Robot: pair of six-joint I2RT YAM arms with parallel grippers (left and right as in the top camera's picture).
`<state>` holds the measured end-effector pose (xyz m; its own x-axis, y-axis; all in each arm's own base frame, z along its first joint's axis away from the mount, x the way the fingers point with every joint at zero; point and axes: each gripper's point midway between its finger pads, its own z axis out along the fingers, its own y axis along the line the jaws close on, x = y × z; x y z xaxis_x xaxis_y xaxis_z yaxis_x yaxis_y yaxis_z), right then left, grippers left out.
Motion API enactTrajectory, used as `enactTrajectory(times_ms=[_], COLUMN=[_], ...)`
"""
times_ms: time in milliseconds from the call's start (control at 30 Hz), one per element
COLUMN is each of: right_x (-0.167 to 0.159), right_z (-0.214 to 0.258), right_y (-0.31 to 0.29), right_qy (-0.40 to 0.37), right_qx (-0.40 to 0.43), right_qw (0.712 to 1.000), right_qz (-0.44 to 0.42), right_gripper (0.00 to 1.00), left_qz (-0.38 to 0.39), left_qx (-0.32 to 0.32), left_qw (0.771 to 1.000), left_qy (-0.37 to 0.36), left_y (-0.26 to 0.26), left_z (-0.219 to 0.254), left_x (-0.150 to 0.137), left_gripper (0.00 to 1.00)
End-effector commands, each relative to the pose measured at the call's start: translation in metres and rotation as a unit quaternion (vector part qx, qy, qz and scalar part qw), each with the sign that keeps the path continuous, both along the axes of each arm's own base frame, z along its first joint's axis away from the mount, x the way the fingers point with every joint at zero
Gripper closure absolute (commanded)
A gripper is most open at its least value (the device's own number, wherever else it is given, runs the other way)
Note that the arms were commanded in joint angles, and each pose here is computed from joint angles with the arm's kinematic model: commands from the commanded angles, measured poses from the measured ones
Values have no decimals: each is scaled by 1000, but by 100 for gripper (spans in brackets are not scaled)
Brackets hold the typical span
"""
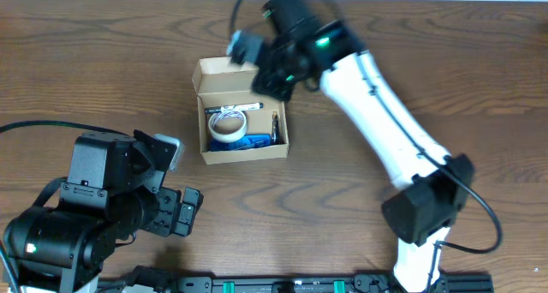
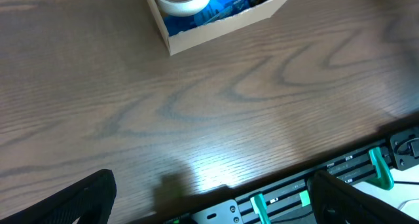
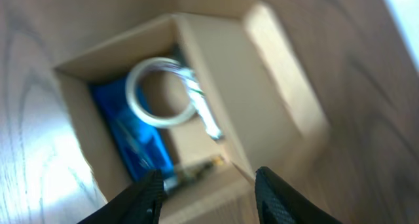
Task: Pack container
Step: 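Open the right gripper and lift it out of the box, then lower the right gripper onto the black Sharpie marker and grasp it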
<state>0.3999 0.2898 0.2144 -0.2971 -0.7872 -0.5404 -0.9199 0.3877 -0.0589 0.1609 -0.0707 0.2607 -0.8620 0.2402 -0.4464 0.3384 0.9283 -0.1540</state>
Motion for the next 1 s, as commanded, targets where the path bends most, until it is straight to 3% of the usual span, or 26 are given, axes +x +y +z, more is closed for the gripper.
enactTrajectory(times_ms=[0,433,800,967], right_x=[25,59,69,72], right_z=[7,-31,-105,-137], right_y=[-44,-169,-188,-192], right_qy=[10,79,141,165], right_qx=[-13,-57,-100,-113], right_qw=[993,954,948,943], right_qz=[-119,-284,-268,-268], right_gripper=[52,46,39,32], left_qz=[-8,-8,-8,-8], left_qx=[-1,-1,-1,-1], left_qw=[1000,1000,1000,1000], left_qy=[-9,-9,-9,-9], left_y=[-1,-1,-1,-1], left_z=[5,5,5,5], left_x=[0,0,0,0], left_gripper=[5,5,5,5])
